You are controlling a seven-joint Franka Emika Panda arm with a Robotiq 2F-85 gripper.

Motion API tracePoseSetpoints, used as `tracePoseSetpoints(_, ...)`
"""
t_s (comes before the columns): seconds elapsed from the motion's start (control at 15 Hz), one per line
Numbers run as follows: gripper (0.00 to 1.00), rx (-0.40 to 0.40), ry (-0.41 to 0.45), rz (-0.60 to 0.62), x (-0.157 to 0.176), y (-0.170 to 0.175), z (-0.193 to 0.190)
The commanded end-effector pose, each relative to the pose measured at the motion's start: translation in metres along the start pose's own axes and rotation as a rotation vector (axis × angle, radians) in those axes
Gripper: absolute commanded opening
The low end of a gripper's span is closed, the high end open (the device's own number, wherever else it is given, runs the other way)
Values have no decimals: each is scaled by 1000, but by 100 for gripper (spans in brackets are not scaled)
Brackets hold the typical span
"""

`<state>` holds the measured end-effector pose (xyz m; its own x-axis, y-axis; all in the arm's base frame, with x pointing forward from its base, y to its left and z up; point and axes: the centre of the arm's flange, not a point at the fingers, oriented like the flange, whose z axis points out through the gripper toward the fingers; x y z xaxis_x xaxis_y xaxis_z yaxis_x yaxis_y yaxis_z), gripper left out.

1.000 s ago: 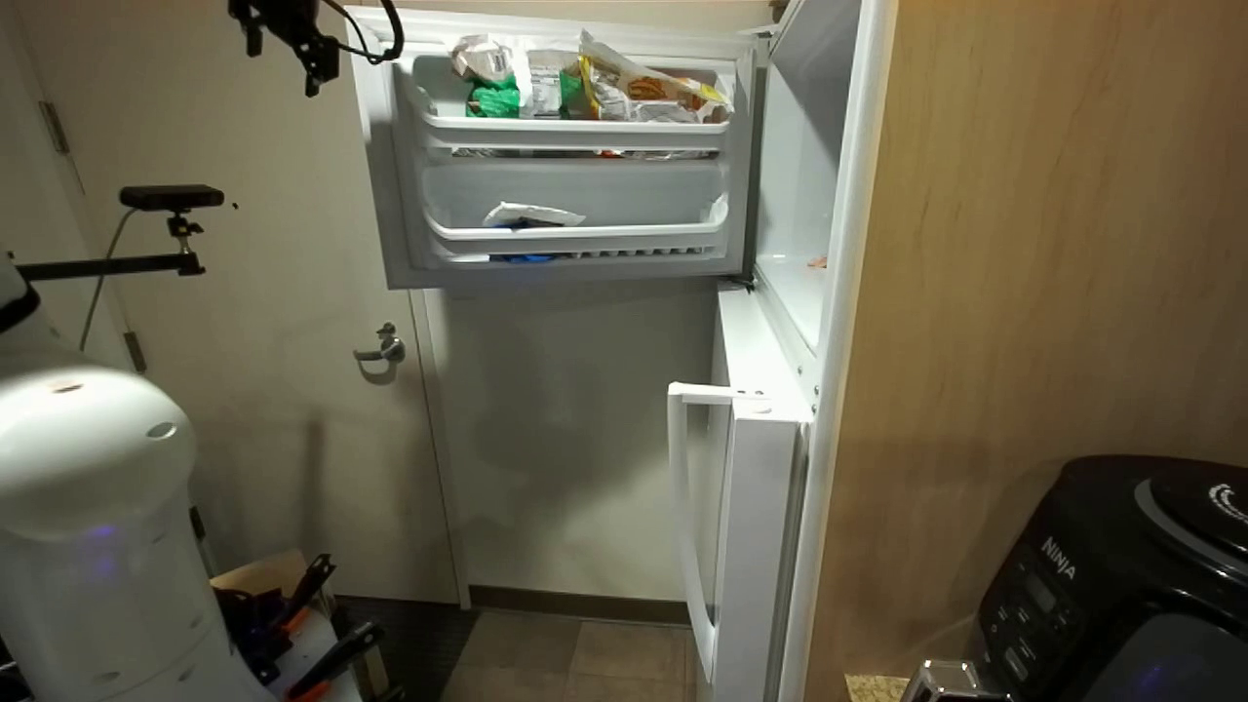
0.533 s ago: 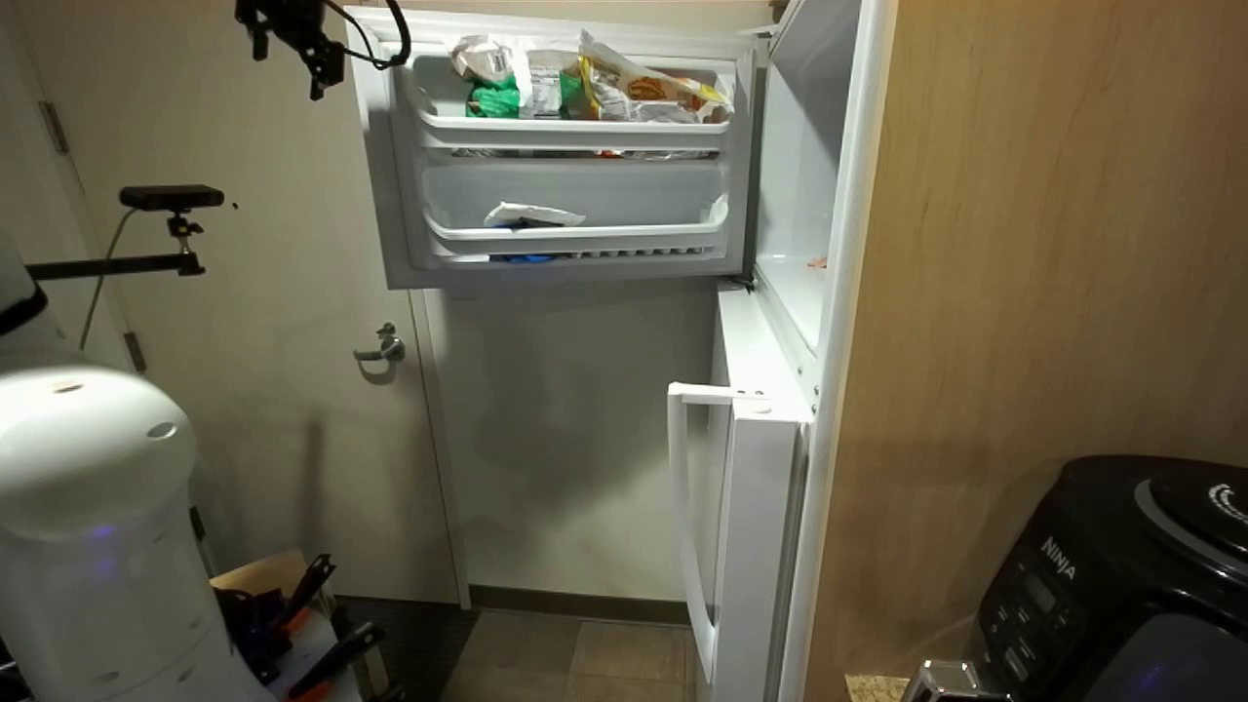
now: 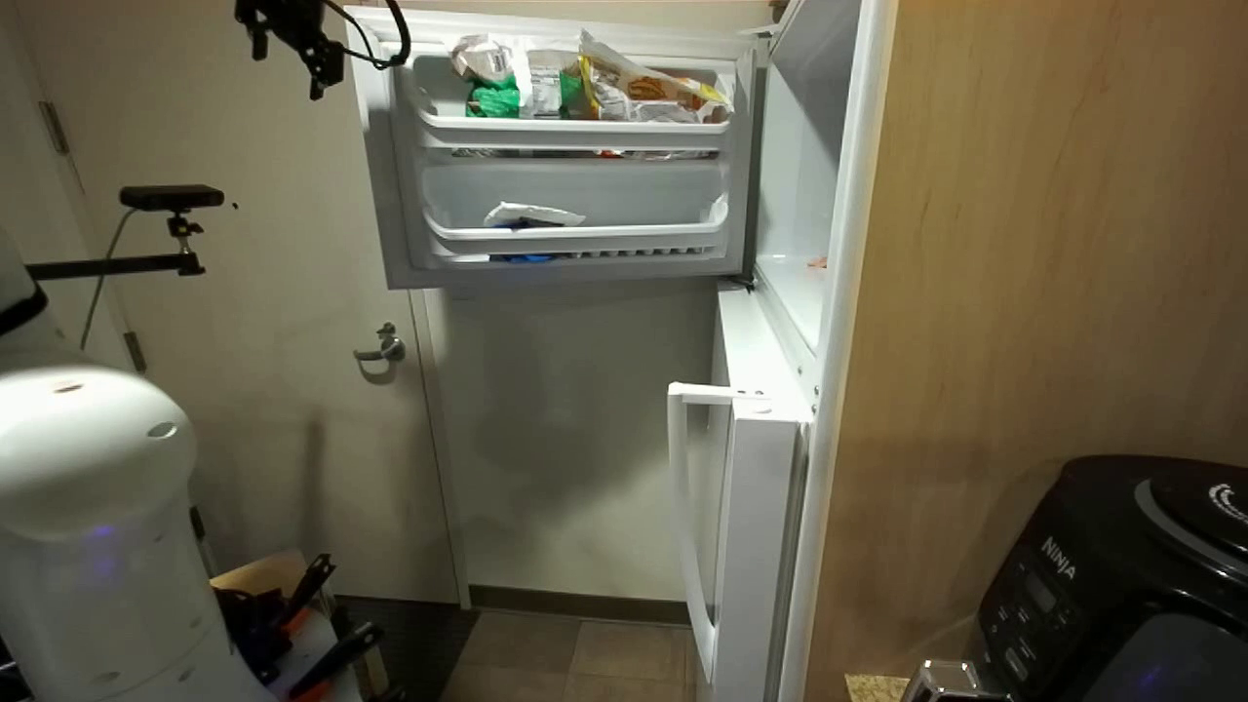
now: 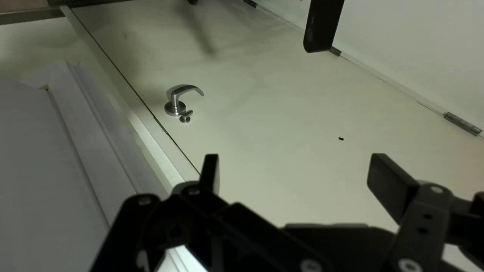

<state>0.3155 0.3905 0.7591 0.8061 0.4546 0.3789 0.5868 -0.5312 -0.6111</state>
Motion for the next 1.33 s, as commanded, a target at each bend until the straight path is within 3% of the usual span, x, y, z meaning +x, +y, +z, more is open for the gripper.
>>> tracePoseSetpoints(0.0,100,0,0,0,0,0,0)
tracePoseSetpoints(0.73,100,-5,37,-34,-39,-96,-32)
tracePoseSetpoints(1.07,100,-42,68,2,-46,-117,-56)
tracePoseSetpoints(1.27,100,-21,75,-21,-46,-115,-54)
